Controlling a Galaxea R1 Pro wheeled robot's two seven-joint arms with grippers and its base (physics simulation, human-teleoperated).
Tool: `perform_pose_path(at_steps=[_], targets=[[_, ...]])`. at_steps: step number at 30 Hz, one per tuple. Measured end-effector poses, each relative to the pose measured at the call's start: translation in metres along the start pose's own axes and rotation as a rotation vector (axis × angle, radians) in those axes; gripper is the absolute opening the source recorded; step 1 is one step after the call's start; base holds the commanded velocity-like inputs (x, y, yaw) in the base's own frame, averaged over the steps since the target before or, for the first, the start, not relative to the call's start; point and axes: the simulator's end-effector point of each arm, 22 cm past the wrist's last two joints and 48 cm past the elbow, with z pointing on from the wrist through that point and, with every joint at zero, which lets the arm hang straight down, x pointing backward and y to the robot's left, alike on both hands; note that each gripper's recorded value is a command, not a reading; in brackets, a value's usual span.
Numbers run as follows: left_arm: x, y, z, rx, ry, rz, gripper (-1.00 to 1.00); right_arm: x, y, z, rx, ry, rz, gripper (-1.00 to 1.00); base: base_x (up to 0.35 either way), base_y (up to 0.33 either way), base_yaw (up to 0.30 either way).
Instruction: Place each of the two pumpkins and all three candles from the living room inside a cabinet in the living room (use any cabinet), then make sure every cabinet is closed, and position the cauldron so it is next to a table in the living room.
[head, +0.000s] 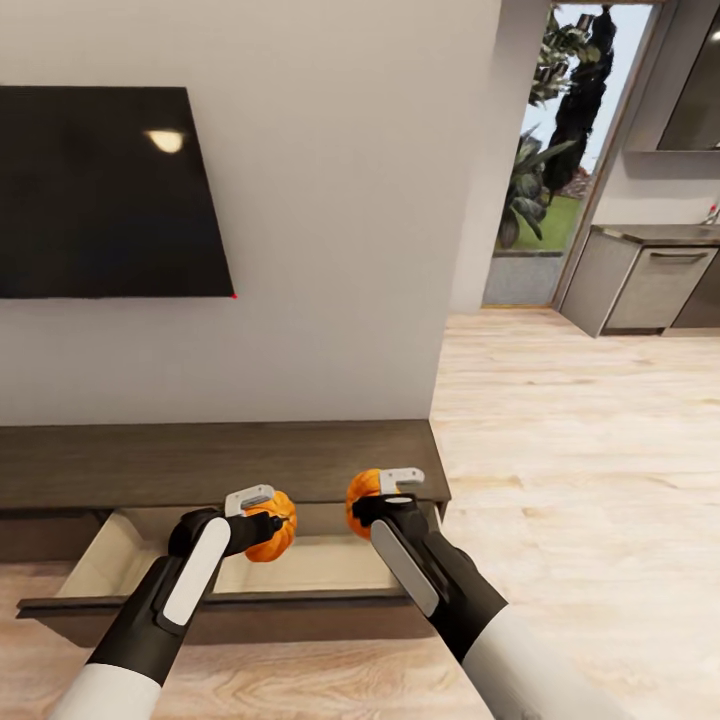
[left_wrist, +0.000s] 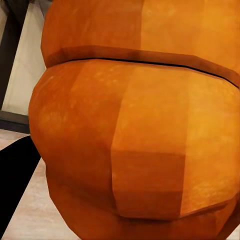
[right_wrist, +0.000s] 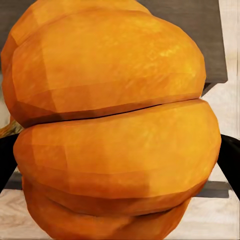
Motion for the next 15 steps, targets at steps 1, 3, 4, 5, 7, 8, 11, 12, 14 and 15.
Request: perform_pose_path(at_steps=[1, 3, 4, 5, 7, 8, 11, 12, 14, 15], targets=[[0.000, 0.000, 0.000, 0.000, 0.000, 0.000, -1.00, 0.001, -0.001, 0.002, 0.004, 0.008, -0.003, -1.00, 0.150, 0.000, 0.000], [0.000, 0.000, 0.000, 0.000, 0.000, 0.001, -1.00, 0.003, -0.003, 0.004, 0.007, 0.021, -0.005, -1.00, 0.234, -0.030, 0.000], [0.000, 0.000, 0.000, -0.001, 0.000, 0.002, -1.00, 0.005, -0.002, 0.005, 0.003, 0.032, 0.001, -1.00, 0.273, -0.057, 0.000], [0.000, 0.000, 0.000, 0.000, 0.000, 0.001, -1.00, 0.006, -0.002, 0.006, 0.001, 0.035, 0.004, -1.00, 0.240, -0.050, 0.000], [0.000, 0.000, 0.000, 0.000, 0.000, 0.001, -1.00, 0.008, -0.002, 0.006, 0.000, 0.042, 0.004, -1.00, 0.128, -0.024, 0.000], [0.000, 0.000, 0.000, 0.000, 0.000, 0.001, -1.00, 0.009, -0.002, 0.007, 0.001, 0.045, 0.004, -1.00, 0.056, -0.011, 0.000], [0.000, 0.000, 0.000, 0.000, 0.000, 0.001, -1.00, 0.012, -0.004, 0.009, 0.004, 0.054, 0.003, -1.00, 0.017, -0.003, 0.000], [0.000, 0.000, 0.000, 0.000, 0.000, 0.001, -1.00, 0.013, -0.005, 0.011, 0.008, 0.060, 0.002, -1.00, 0.006, -0.001, 0.000], [0.000, 0.000, 0.000, 0.000, 0.000, 0.001, -1.00, 0.015, -0.012, 0.017, 0.027, 0.077, -0.008, -1.00, 0.003, -0.001, 0.000], [0.000, 0.000, 0.000, 0.000, 0.000, 0.001, -1.00, 0.016, -0.016, 0.020, 0.035, 0.090, -0.009, -1.00, 0.001, 0.000, 0.000]])
